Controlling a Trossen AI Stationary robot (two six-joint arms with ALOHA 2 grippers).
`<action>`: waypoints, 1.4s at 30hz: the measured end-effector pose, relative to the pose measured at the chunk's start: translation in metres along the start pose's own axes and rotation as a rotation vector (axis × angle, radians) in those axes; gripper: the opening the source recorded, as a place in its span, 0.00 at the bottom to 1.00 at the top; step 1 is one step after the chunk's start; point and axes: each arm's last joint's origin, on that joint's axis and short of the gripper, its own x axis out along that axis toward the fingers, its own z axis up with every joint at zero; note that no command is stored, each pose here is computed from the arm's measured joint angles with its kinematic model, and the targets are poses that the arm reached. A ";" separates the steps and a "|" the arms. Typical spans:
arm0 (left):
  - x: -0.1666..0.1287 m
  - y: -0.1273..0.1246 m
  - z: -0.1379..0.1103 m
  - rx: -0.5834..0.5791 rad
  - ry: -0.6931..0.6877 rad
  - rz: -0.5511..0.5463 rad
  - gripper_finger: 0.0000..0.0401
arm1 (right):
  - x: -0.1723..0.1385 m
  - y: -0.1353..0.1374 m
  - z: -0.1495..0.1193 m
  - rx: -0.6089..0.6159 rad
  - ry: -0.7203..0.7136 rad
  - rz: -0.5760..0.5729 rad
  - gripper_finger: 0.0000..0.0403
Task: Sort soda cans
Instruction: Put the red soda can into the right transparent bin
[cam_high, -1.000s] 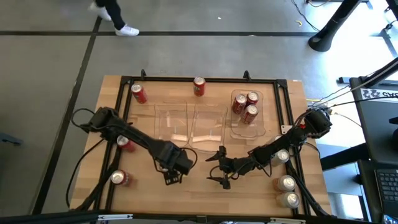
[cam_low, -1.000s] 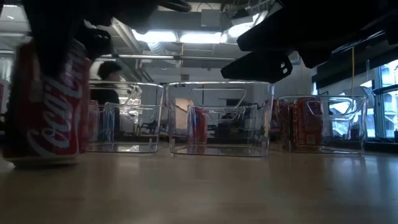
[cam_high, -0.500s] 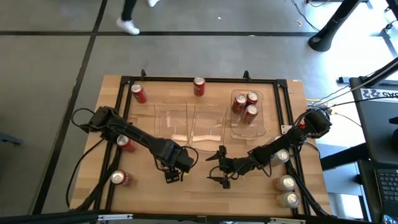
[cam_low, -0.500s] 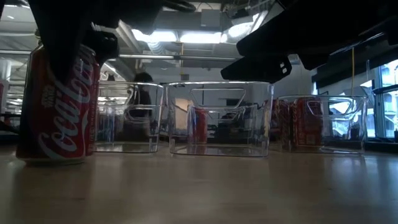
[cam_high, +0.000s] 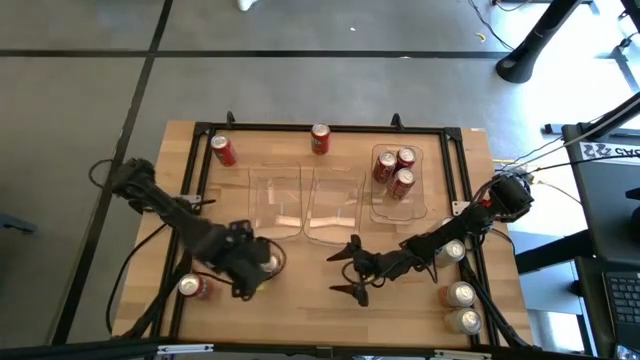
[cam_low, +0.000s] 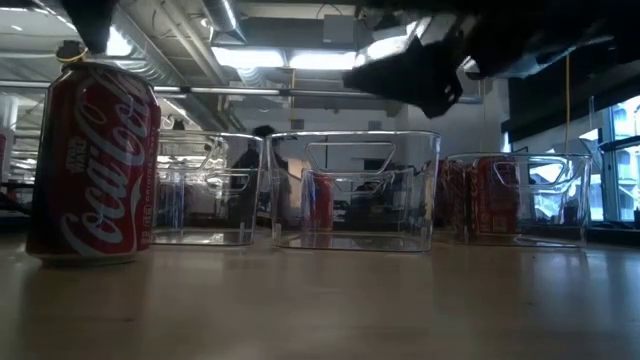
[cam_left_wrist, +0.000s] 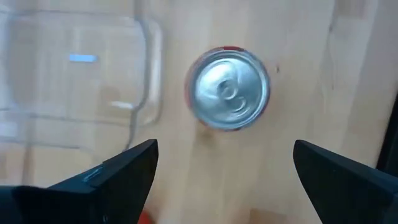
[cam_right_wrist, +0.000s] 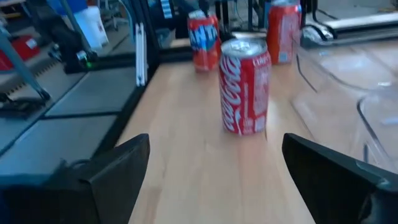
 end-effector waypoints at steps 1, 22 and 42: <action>-0.005 0.000 -0.007 -0.017 -0.030 0.010 0.90 | 0.001 0.001 0.003 0.004 -0.011 0.003 0.91; 0.047 -0.014 -0.131 -0.300 -0.788 -0.011 0.90 | 0.034 -0.020 0.071 -0.086 -0.055 0.013 0.91; 0.073 0.000 -0.157 -0.346 -0.967 0.002 0.86 | 0.130 -0.031 0.063 -0.089 -0.013 -0.066 0.91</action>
